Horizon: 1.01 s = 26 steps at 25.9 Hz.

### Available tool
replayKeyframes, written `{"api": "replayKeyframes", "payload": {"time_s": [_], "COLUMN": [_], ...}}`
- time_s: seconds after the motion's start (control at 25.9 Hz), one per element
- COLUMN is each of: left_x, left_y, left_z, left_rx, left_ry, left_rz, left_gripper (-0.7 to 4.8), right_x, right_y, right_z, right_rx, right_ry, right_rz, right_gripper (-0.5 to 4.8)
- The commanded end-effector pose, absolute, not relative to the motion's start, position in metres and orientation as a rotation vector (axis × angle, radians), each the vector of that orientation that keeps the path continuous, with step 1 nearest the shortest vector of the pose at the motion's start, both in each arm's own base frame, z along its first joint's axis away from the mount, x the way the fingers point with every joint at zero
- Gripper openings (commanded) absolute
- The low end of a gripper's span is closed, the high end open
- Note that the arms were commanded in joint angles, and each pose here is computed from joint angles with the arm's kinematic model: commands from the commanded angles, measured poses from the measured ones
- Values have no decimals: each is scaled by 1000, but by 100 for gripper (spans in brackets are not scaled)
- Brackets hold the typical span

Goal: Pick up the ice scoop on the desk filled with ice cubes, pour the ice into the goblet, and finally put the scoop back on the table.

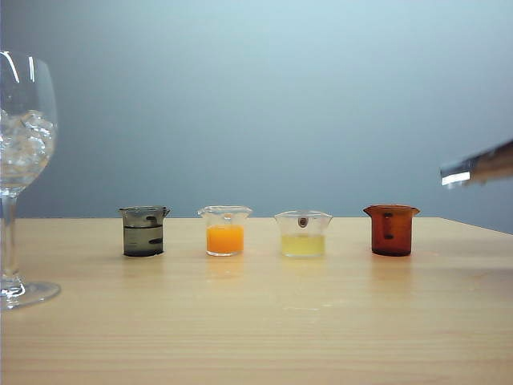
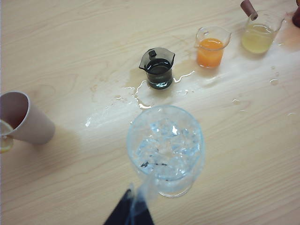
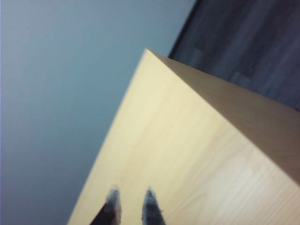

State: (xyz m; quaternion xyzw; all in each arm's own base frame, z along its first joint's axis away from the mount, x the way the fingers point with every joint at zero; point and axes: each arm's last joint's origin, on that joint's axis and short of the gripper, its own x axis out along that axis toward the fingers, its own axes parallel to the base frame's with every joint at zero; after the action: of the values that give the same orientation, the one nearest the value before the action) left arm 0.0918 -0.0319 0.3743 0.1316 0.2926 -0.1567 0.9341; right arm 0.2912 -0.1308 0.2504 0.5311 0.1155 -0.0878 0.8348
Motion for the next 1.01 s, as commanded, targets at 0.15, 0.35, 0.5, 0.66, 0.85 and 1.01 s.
{"api": "replayKeyframes", "payload": {"time_s": [0.15, 0.35, 0.5, 0.66, 0.85, 1.01], "left_x": [91, 91, 91, 91, 91, 91], "left_y": [-32, -32, -32, -32, -32, -32], "left_z": [376, 376, 376, 376, 376, 376], "left_rx": [266, 266, 266, 266, 266, 266], "left_ry": [586, 586, 586, 586, 586, 586], "left_rz": [-321, -321, -321, -321, -321, -321], "left_gripper": [-4, -4, -4, -4, -4, -4], "right_x": [318, 328, 330, 331, 331, 323], "right_y": [-141, -144, -144, -145, -144, -145], "right_z": [212, 176, 172, 174, 174, 175], "right_rx": [1034, 1029, 1027, 1020, 1025, 1047], "right_ry": [265, 347, 347, 331, 337, 394], "right_rz": [-155, -180, -175, -173, -149, -163], "right_gripper": [-7, -7, -7, 172, 479, 479]}}
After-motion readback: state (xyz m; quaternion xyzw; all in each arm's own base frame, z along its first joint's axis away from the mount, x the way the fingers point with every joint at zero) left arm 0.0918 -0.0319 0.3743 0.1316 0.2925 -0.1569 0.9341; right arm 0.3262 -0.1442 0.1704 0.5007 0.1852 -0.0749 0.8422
